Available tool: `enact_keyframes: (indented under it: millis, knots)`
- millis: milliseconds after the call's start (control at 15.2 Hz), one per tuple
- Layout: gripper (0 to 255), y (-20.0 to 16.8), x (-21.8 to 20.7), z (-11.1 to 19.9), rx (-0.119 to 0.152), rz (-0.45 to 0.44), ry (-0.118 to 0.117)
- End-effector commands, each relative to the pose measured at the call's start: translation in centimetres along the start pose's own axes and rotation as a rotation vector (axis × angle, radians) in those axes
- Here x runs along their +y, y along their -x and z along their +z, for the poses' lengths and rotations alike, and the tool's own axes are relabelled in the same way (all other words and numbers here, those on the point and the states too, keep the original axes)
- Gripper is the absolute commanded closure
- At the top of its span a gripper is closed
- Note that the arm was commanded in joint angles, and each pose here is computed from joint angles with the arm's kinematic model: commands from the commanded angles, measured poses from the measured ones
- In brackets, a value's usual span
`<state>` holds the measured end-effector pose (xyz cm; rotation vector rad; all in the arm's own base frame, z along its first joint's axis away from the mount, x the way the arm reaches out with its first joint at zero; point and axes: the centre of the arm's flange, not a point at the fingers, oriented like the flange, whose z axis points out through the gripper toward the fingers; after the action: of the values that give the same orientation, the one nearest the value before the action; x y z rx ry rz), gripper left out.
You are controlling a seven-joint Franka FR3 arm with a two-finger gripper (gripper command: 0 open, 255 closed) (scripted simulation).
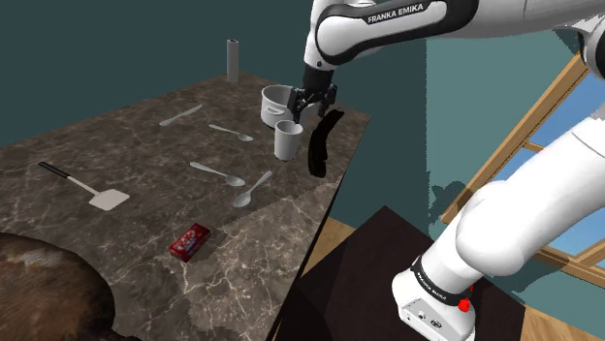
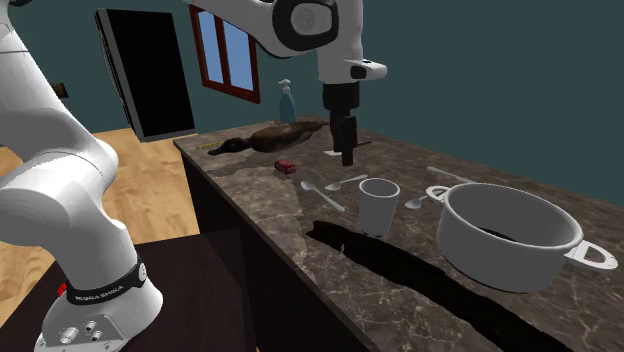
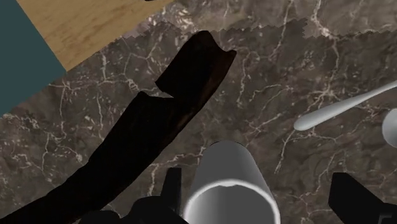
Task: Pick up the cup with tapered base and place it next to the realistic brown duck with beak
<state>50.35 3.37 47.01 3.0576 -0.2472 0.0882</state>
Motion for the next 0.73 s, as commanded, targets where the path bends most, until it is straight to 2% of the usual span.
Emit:
enact_keyframes:
  millis: [0,462,660]
  knots:
    - [0,-1.8,-1.0,1.6,0.000,0.008,0.001]
    - [0,-8.3,-4.3,7.2,0.001,0.034,0.005]
    - [0,-8.6,-4.4,8.5,0.001,0.035,0.005]
